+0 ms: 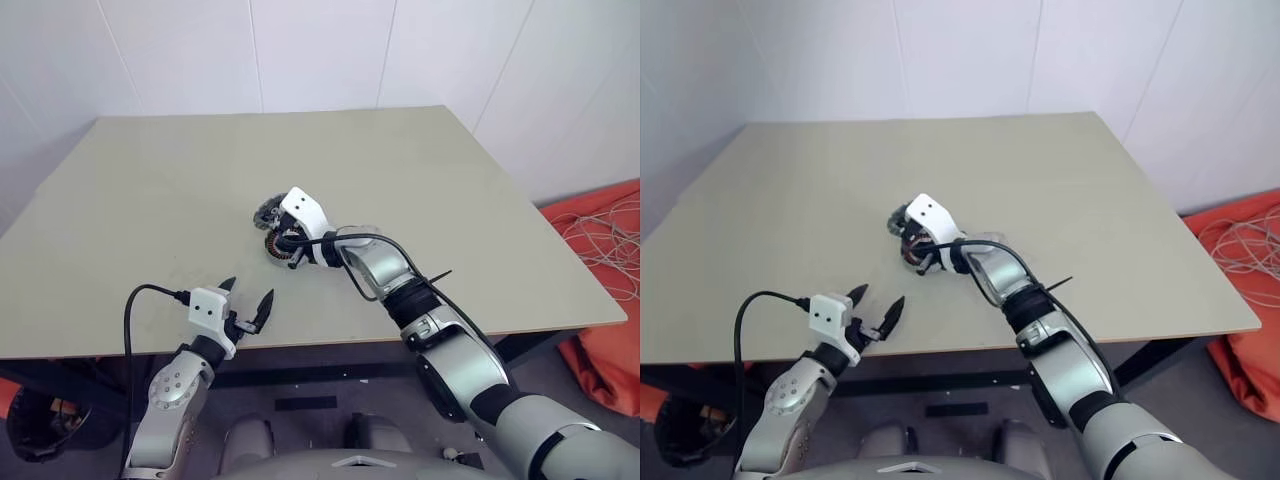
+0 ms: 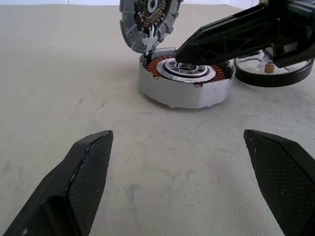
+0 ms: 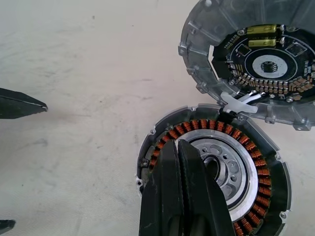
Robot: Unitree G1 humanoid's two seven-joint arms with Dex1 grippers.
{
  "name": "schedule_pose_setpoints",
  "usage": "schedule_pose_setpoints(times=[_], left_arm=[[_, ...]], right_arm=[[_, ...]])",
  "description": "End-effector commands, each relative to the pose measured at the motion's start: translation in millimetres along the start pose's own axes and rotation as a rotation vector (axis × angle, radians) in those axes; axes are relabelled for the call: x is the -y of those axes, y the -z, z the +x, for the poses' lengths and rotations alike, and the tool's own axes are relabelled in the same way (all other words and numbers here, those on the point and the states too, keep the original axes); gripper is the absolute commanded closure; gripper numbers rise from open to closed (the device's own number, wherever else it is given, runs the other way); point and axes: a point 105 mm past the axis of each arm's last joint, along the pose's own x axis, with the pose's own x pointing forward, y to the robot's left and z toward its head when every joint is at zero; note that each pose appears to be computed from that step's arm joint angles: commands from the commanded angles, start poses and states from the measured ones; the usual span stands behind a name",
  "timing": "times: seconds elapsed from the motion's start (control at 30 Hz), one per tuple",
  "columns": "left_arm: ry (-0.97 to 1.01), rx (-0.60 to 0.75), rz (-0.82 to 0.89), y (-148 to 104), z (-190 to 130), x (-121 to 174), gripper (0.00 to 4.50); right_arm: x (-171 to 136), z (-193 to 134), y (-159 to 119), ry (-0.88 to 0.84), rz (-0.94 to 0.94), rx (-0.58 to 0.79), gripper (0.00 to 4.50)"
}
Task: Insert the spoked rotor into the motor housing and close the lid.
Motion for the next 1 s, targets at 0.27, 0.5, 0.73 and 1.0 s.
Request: schedule_pose_setpoints(times=[0.27, 0.5, 0.73, 1.0], left_arm=[[-0.004, 0.049, 0.011, -14.8, 1.3, 1.2, 0.0], [-0.008, 0.049, 0.011, -15.0, 0.9, 1.0, 0.0], [-0.007, 0.048, 0.01, -15.3, 0.1, 1.7, 0.0], [-0.005, 0.046, 0.011, -14.9, -0.3, 1.5, 0.0]], right_arm=[[13.7, 5.4, -14.2, 0.045, -0.032, 0.028, 4.47], [20.5, 6.2, -8.7, 0.069, -0.026, 0.014, 4.47], [29.8, 3.0, -0.9, 0.099, -0.016, -0.002, 4.47], [35.8, -3.2, 6.6, 0.109, -0.01, -0.013, 4.47]])
